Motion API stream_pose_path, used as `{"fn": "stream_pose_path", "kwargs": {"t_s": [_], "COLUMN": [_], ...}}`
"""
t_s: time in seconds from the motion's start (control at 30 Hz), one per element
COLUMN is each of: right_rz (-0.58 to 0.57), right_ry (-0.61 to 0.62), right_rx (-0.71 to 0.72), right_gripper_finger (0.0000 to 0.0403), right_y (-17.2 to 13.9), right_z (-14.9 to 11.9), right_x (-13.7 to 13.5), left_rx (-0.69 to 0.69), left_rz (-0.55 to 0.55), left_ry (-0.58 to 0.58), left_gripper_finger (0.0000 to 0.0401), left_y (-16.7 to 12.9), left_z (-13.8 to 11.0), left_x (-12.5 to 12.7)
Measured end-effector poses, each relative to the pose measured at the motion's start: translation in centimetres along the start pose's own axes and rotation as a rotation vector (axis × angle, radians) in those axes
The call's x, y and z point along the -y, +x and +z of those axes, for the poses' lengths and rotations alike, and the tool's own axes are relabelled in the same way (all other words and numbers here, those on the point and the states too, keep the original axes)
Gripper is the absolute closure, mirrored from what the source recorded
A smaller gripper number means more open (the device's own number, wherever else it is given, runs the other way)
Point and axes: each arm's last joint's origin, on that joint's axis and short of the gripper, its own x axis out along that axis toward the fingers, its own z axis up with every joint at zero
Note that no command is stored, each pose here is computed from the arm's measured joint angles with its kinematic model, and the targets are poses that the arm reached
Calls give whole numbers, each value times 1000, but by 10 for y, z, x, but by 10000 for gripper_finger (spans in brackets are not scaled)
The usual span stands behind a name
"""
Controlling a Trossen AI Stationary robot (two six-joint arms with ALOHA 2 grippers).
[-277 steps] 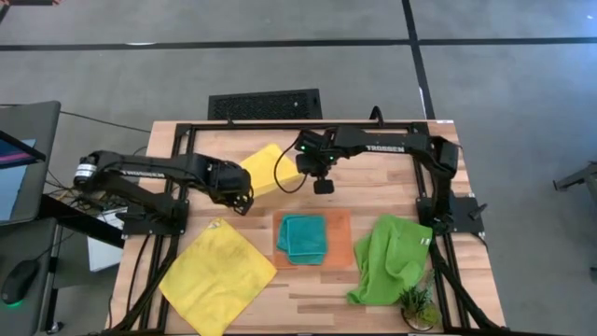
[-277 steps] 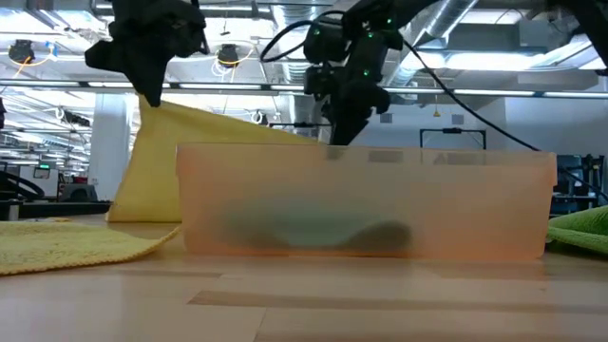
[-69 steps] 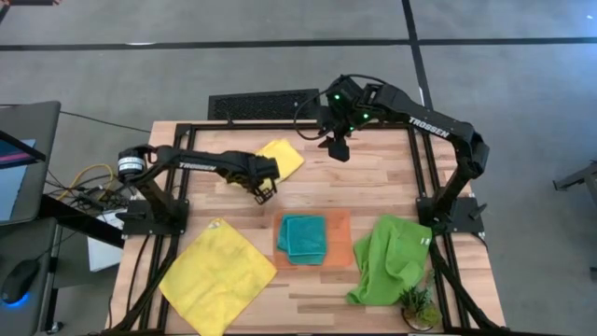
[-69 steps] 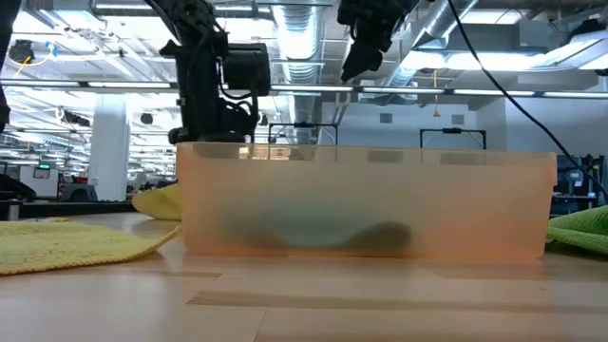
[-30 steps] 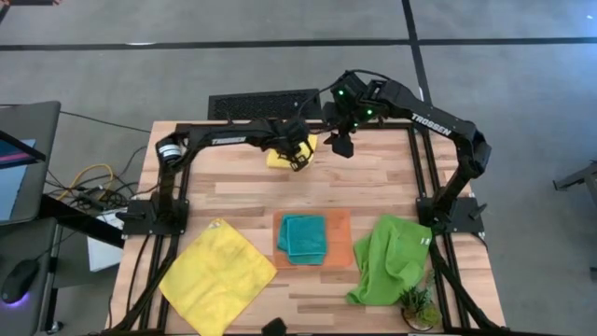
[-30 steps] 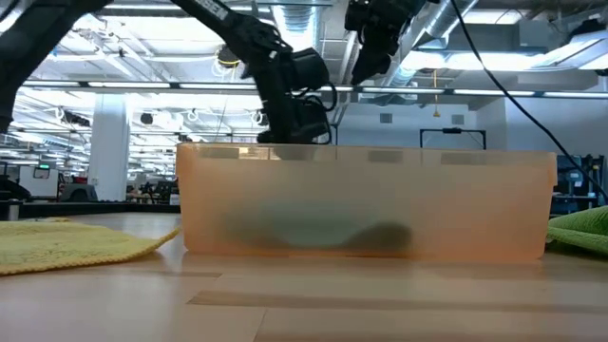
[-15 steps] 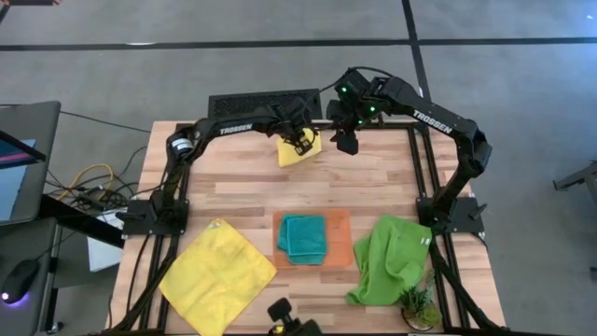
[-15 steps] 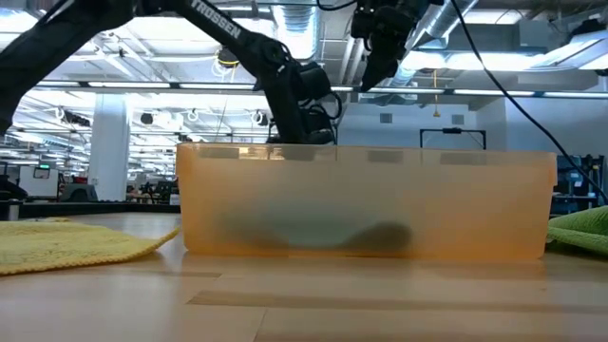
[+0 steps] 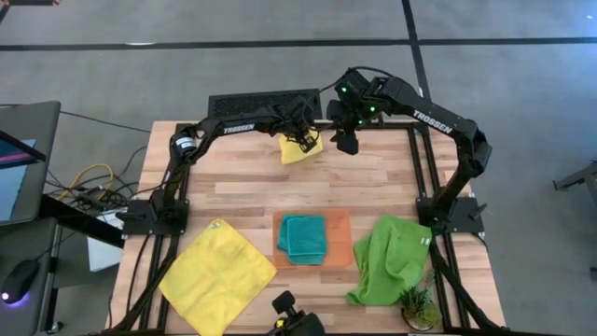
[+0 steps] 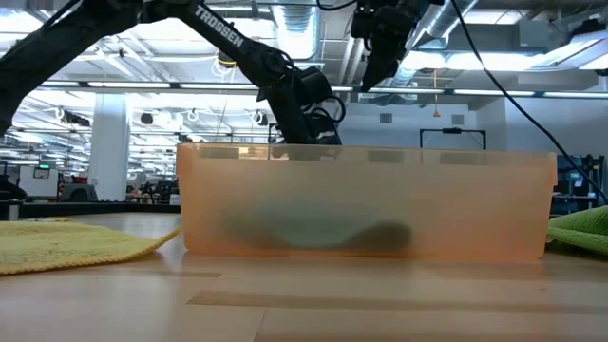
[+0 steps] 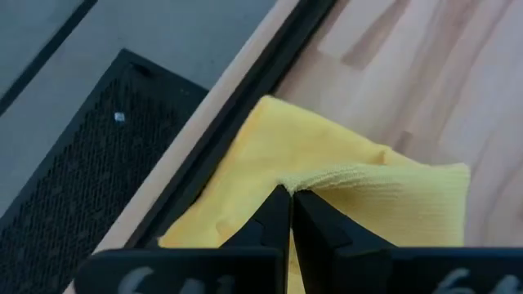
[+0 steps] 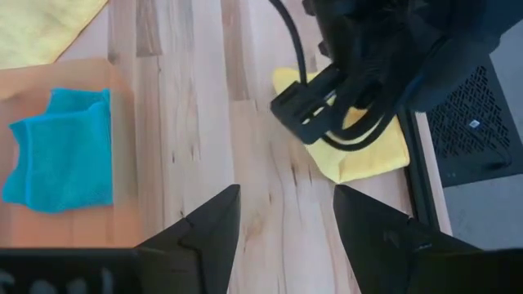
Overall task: Fold microfiber towels
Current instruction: Fold the top yellow towel, then put the top yellow towel into the bin
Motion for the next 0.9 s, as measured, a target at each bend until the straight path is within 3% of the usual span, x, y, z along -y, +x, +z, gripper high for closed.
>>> {"fn": "stream_pose_path", "kwargs": {"t_s": [0.4, 0.73, 0.9], "right_rz": [4, 4, 4], "right_ry": [-13, -13, -20], "right_rx": [-9, -10, -10], "right_gripper_finger": [182, 182, 182], "right_y": [0, 0, 0], "right_z": [-1, -1, -1], "right_x": [0, 0, 0], "left_rx": [65, 63, 62], "left_rz": [11, 52, 55], "left_ry": [20, 17, -38], "left_gripper_finger": [397, 294, 263], "left_y": [0, 0, -2], "left_z": [6, 6, 6], "left_x": [-1, -2, -3]}}
